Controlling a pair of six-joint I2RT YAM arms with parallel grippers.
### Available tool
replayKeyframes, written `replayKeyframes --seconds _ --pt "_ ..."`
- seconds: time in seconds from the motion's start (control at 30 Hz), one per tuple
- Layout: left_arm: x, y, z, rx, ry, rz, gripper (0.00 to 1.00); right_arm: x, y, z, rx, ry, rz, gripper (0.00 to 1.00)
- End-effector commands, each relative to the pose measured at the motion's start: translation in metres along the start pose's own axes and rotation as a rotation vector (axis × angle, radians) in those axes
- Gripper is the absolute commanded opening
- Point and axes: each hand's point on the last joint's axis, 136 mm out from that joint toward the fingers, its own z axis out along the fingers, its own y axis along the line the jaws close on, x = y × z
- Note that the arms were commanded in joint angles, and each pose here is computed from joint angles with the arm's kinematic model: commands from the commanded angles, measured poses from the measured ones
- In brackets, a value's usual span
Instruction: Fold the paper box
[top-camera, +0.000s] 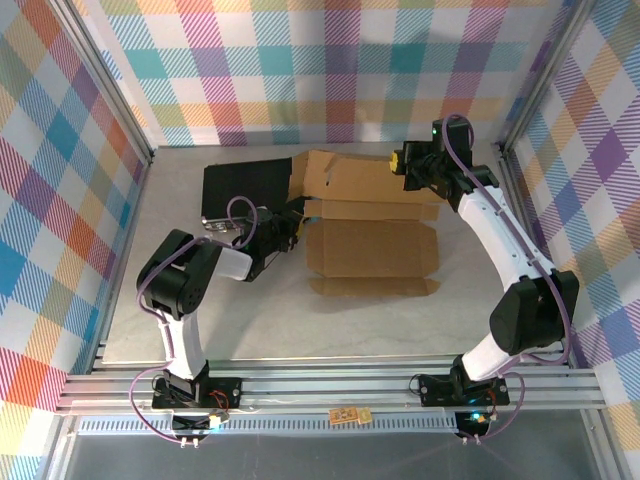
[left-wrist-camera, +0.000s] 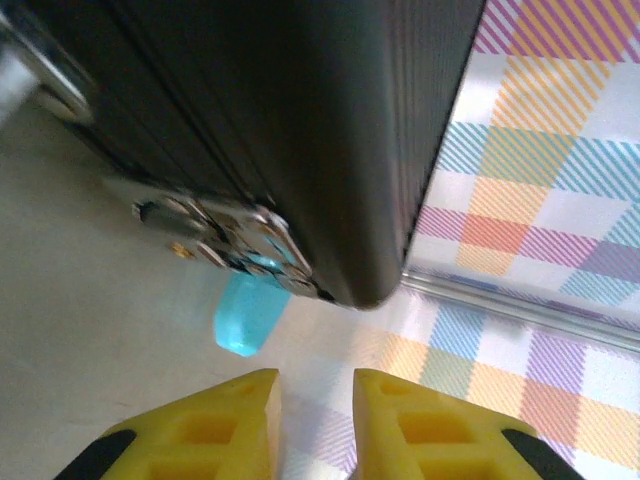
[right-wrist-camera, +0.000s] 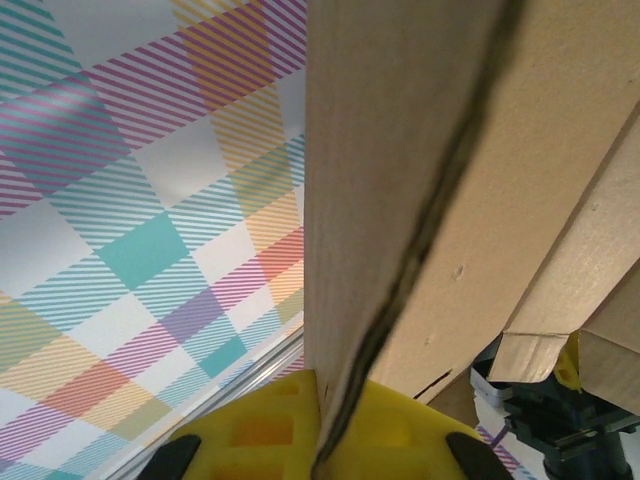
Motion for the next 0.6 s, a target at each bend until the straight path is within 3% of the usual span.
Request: replayKeyframes --seconds 0.0,0.2,0.57 --pt "0.013 -0.042 -0.005 0.163 0.009 0.007 0.26 0.0 0.006 0.003 -0.028 0.022 0.039 0.0" --pt "0.03 -0.046 -0.013 0.165 0.014 0.062 0.28 -0.001 0.003 0.008 -0.024 0.024 0.043 0.0" --pt "0.06 -0.071 -0.023 -0.072 0.039 0.419 0.4 -0.001 -0.004 0.014 -0.013 0.041 0.059 0.0"
